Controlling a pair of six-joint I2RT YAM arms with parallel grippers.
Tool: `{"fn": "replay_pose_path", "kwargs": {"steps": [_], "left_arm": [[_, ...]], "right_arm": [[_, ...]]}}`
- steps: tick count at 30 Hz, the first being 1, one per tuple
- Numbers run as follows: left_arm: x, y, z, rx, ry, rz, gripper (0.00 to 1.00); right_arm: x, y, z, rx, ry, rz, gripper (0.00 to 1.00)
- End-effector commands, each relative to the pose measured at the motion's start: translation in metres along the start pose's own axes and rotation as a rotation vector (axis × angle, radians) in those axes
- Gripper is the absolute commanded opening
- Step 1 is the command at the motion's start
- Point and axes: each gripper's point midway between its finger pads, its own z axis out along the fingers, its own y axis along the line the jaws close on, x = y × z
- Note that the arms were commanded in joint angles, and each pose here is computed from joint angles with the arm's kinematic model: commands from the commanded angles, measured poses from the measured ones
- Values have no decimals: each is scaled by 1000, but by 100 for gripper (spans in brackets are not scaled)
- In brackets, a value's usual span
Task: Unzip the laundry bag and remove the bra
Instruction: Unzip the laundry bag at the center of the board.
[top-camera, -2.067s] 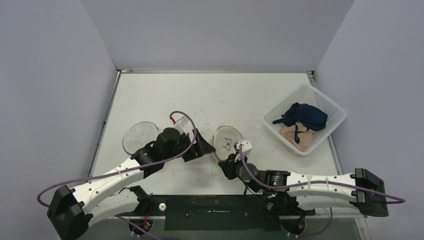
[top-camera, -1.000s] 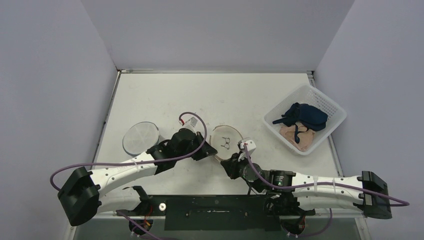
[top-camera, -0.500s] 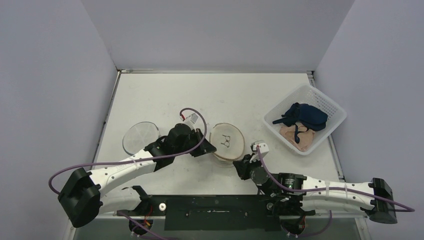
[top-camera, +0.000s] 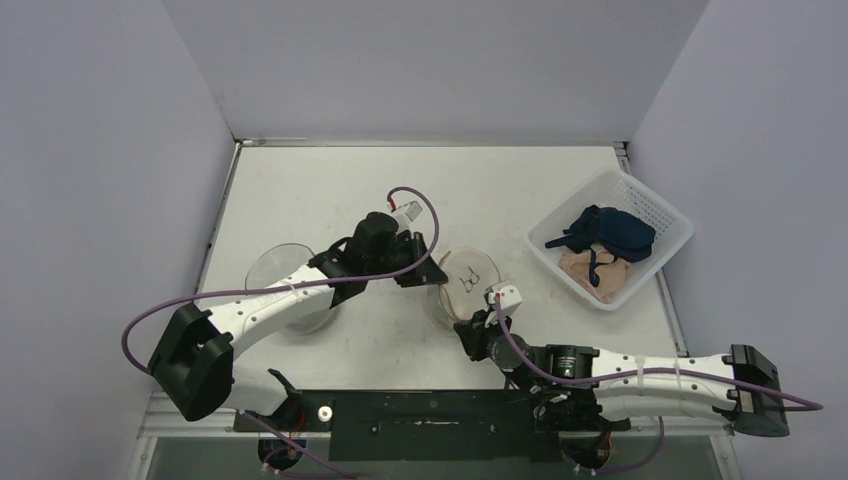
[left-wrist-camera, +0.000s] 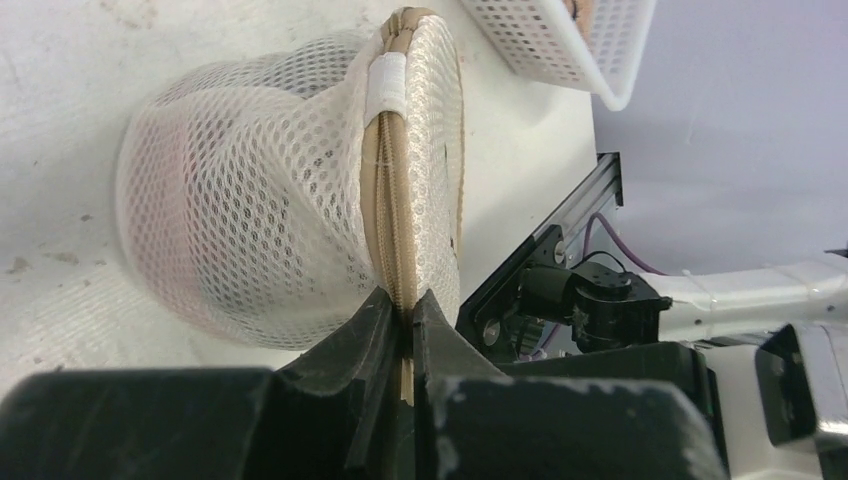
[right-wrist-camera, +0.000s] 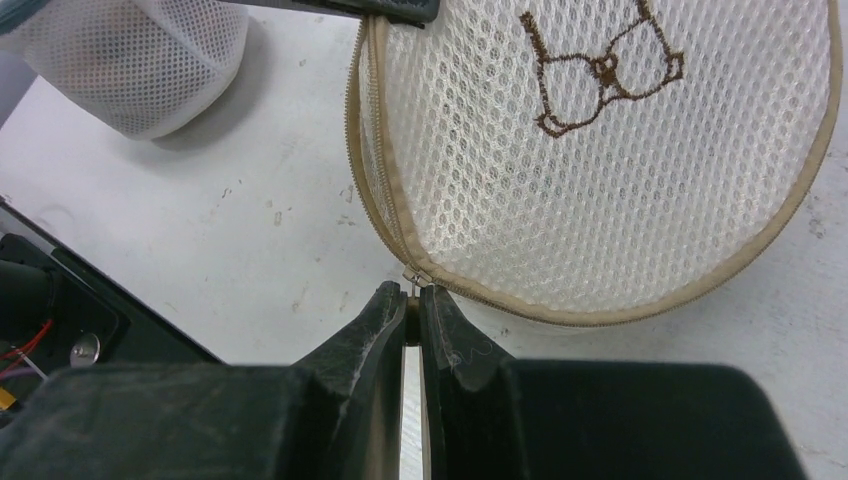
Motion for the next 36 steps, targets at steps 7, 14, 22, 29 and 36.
{"fn": "replay_pose_path", "kwargs": {"steps": [7,14,22,29,36], "left_arm": [[5,32,-23,-58,-117,-97,68],[24,36,-49,-73,-160,-169,83],[41,13,-42,-43,-192,-227,72],[41,14,-26,-31,-196,-261,52],[42,21,-21,-66,-195,-258,29]], "right_arm": [[-21,35,6,-91,-53,57,5],[-23,44,8,-111,-50,57,5],[-18,54,14,-133,-37,54,5],[-18,53,12,-133,-31,49,5],[-14,45,10,-110,-24,46,5]]}}
